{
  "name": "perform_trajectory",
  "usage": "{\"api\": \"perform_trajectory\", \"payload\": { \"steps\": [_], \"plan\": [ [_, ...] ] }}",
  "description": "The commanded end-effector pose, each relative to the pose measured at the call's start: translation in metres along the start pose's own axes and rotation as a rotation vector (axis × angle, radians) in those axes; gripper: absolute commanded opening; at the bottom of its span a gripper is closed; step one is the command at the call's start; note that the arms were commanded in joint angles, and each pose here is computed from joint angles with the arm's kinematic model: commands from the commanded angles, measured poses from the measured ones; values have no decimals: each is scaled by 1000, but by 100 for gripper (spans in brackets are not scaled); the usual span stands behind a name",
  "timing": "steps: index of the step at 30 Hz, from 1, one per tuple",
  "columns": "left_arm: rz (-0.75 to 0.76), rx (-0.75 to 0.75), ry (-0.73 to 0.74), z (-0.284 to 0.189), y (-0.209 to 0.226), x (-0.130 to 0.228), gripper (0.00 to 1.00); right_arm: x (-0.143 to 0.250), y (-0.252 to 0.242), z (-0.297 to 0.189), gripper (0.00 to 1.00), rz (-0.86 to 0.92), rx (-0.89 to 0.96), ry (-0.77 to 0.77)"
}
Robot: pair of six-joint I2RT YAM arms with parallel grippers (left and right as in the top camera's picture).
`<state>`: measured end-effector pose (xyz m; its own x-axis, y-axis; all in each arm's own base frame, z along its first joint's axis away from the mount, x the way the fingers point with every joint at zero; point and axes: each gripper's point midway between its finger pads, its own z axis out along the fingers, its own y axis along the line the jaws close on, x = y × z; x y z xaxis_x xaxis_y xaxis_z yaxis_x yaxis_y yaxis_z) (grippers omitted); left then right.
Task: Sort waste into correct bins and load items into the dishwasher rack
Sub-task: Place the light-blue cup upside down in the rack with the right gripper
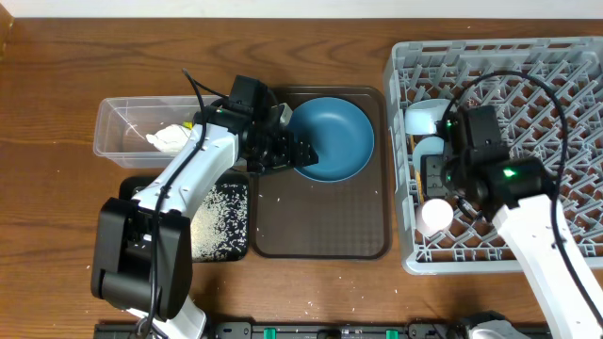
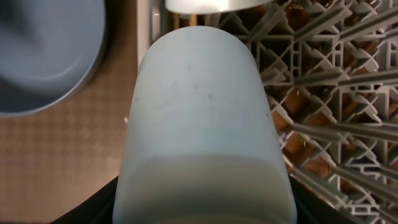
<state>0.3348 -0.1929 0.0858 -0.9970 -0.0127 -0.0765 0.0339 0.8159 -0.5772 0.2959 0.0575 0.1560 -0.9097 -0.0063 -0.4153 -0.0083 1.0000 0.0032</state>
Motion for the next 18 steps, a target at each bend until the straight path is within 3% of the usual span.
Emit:
{"api": "perform_trajectory", "payload": {
  "steps": [1,11,12,13,14,16,18],
  "plan": [
    [26,-8,-24,-6,-3,-4,94,-2,-6,14,33,24,46,11],
    [26,-8,-24,-6,-3,-4,94,-3,-20,36,33,15,147,49],
    [26,-9,-24,-6,-3,-4,94,-2,-20,37,38,14,151,52],
    [26,-8,-24,-6,-3,-4,94,-2,-20,37,49,13,151,55],
    [26,-8,-24,-6,-3,-4,94,-1,-21,38,68,13,152,58],
    [26,-8,-24,-6,-3,-4,94,-1,-21,38,86,9,152,58],
    [26,-8,-24,-6,-3,-4,94,-2,-21,38,93,9,152,54]
  ]
}}
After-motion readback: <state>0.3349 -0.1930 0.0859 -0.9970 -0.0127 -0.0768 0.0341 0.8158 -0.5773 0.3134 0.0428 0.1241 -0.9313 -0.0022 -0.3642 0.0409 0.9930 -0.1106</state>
